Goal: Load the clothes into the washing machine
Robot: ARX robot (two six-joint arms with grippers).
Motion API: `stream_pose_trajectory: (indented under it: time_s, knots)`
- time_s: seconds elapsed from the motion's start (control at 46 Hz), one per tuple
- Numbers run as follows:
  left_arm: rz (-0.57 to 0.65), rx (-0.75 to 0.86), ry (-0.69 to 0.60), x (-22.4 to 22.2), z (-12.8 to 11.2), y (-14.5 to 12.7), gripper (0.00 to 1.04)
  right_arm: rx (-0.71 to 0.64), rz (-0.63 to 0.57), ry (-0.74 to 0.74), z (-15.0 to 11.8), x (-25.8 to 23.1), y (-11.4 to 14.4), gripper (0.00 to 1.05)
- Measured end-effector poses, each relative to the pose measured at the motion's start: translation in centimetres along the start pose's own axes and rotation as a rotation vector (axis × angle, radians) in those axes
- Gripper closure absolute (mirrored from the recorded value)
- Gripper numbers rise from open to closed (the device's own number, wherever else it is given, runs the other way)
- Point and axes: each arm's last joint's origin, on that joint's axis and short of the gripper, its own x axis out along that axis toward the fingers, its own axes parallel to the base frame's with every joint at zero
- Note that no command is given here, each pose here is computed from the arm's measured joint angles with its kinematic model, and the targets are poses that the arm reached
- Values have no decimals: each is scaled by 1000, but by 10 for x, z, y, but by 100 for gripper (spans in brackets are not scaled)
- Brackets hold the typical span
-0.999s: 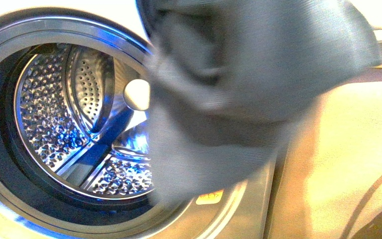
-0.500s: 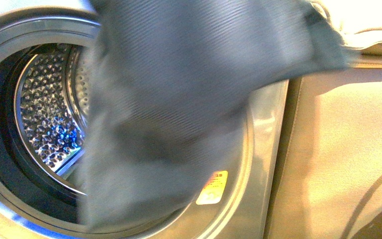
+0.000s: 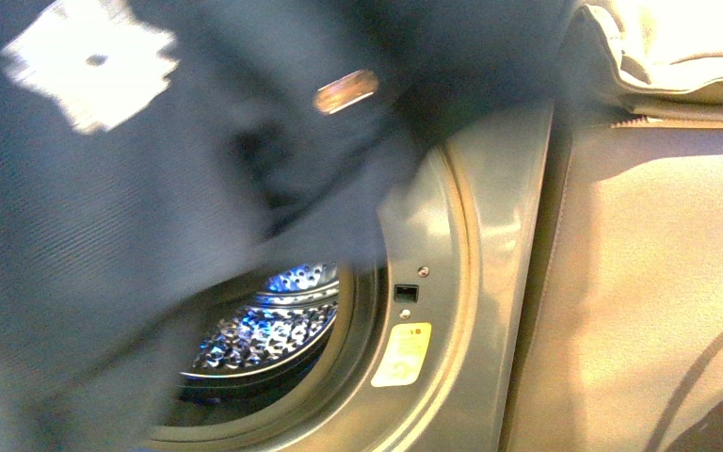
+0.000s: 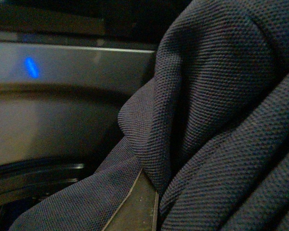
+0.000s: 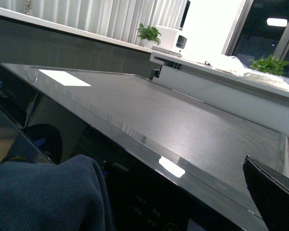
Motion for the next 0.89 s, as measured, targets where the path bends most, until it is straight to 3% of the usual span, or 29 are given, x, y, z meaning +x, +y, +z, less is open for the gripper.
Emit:
stream_pose_trajectory:
  time_s: [0.261,0.456,0.76,0.89]
  knots:
    - [50,-27,26,-10,-17,28,97,7,12,21,-7,5,2,8]
    - [172,-52,132,-10,-51,50,97,6,-60,-49,19,-15,-6,8]
    - [141,-43,137,-17,-64,51,97,9,-54,-49,18,-14,-5,8]
    - [141,-35,189,-24,-87,55,97,9,-55,-49,18,-14,-5,8]
